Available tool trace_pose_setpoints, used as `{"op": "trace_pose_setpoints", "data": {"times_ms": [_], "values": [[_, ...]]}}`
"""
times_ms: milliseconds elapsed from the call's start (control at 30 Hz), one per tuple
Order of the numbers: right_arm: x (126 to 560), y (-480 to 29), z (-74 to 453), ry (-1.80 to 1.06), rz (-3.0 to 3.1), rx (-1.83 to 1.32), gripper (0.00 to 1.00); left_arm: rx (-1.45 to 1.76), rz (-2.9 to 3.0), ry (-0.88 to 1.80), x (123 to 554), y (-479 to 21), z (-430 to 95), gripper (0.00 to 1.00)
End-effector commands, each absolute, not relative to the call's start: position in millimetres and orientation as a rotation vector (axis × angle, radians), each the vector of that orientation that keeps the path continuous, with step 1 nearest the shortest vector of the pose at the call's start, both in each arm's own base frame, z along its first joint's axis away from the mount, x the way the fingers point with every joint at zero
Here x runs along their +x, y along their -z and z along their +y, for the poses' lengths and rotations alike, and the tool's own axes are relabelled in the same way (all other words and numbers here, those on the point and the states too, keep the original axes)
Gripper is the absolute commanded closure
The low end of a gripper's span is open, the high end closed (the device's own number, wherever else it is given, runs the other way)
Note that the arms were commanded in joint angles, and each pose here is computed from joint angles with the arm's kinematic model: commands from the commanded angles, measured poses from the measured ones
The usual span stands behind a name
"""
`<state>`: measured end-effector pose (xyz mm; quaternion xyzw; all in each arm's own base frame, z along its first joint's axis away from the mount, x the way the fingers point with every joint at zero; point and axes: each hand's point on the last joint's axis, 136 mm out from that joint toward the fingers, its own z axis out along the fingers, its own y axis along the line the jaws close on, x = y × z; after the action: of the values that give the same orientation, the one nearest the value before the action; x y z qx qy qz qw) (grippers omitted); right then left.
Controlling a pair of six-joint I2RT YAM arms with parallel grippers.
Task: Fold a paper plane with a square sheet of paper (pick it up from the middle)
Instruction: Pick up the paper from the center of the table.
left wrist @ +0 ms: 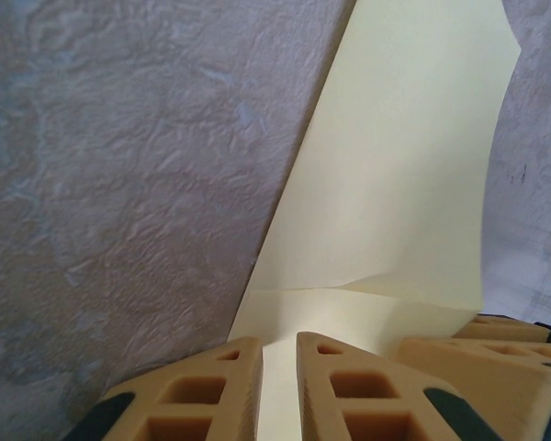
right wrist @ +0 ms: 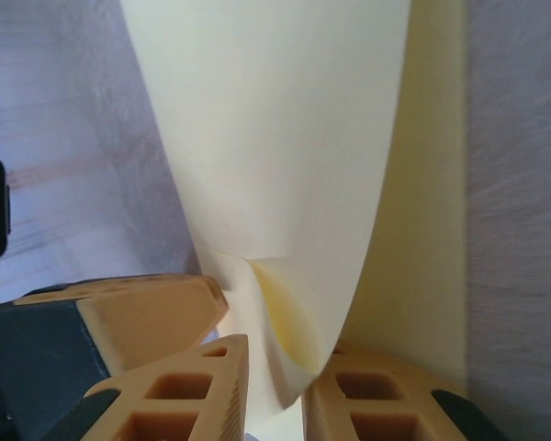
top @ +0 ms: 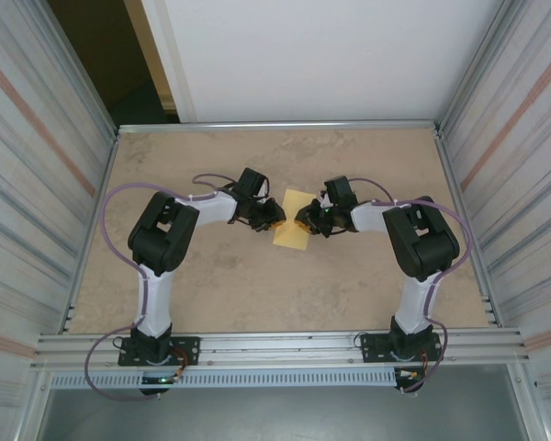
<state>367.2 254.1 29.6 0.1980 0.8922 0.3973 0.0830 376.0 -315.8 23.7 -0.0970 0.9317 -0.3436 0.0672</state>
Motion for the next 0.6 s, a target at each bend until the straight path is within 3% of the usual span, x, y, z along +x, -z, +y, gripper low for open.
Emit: {"op": "trace_pose_setpoints", "data": {"times_ms": [0, 300, 567], "values": [[367, -31, 264, -1.231, 2.653, 0.562, 0.78, -0.362, 2.895, 0.957, 359, -10, -299, 0.8], [370, -34, 267, -1.245, 2.622, 0.54, 0.9, -0.35, 2.805, 1.035, 371, -44, -297, 0.79], [385, -95, 264, -1.312, 2.439, 0.338, 0.96, -0.353, 2.555, 1.224, 382, -111, -268, 0.66]]}}
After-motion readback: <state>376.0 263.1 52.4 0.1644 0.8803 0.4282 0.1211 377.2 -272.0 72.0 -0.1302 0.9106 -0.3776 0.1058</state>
